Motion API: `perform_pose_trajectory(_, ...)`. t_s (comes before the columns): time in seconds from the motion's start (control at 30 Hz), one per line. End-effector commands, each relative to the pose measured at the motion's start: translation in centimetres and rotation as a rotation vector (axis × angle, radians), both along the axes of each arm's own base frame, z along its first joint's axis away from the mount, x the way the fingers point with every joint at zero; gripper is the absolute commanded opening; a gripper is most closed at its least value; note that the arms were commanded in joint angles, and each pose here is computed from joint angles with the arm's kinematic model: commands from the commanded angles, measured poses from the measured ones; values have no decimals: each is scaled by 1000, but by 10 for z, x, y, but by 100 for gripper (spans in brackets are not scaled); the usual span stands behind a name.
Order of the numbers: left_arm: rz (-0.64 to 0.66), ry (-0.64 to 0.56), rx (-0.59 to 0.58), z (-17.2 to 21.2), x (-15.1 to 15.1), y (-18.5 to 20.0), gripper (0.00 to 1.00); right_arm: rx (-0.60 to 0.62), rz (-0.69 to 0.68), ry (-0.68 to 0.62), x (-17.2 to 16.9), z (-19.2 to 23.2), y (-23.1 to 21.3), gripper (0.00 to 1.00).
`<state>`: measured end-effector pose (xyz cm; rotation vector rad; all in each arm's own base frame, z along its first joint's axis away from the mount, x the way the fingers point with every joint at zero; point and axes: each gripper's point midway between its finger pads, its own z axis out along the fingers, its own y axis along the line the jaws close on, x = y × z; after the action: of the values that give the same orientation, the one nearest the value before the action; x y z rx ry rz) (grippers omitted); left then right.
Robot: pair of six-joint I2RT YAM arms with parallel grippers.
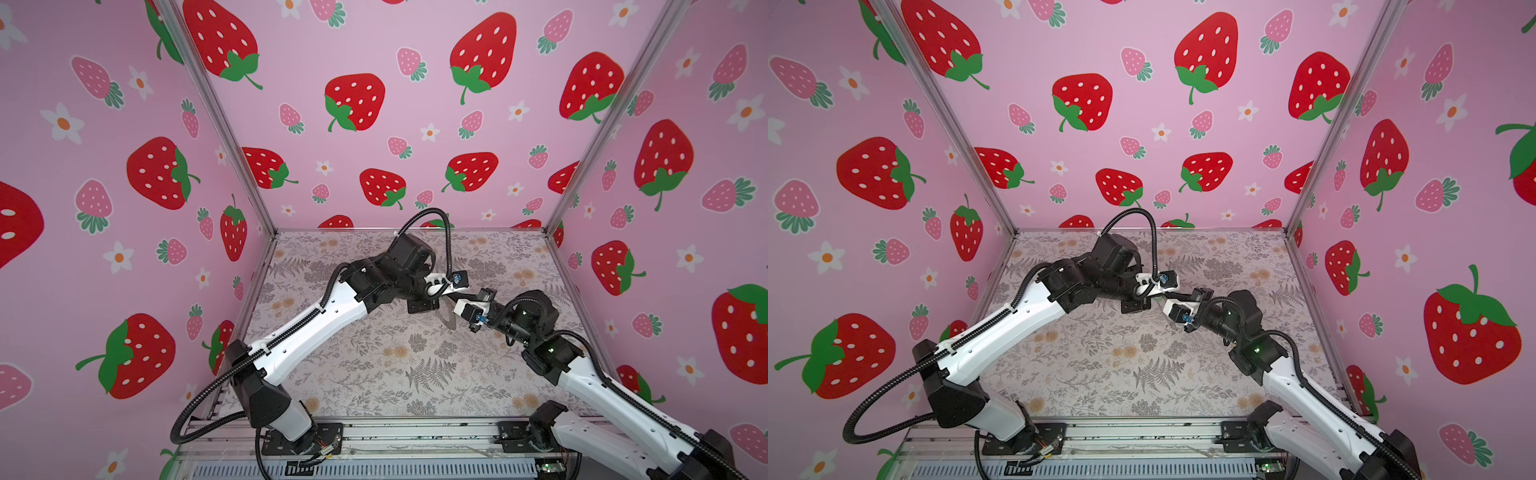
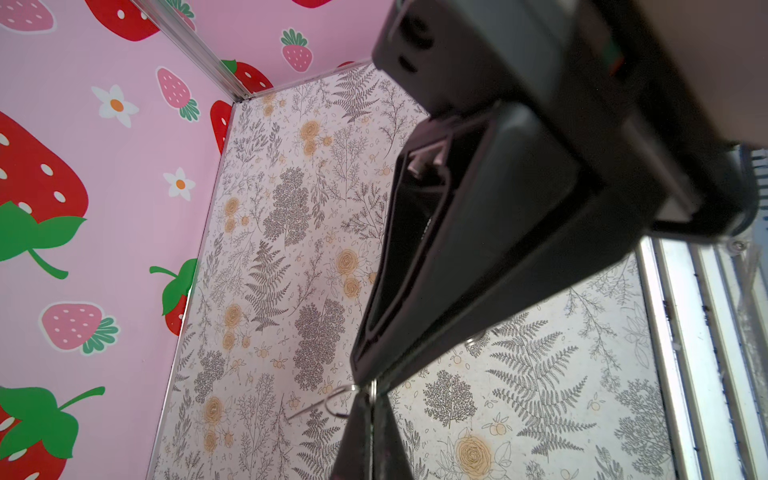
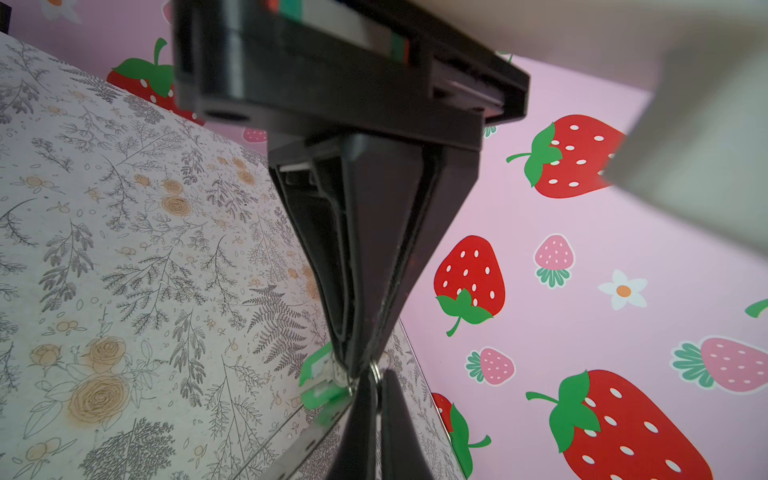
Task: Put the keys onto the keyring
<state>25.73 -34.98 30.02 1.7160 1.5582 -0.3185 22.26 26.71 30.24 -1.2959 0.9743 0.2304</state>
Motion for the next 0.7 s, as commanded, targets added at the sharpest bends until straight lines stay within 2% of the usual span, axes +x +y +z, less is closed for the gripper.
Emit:
perform_pose_trajectory(0.0,-84,-30,-90,28,-18,-6,0,3,5,5,-1,5,1,4)
perform_pose_trajectory(0.17,-99,-27,-97,29,-21,-7,0,-10,4,35,4,-3,5,5)
perform_pose_trajectory(0.27,-102,-26,-95,28,-23,-6,0,-7,-7,36,5,-3,5,15)
perform_pose_trajectory(0.67,-113,-19,-94,27,-25,-6,0,1,14,29,4,2,8,11)
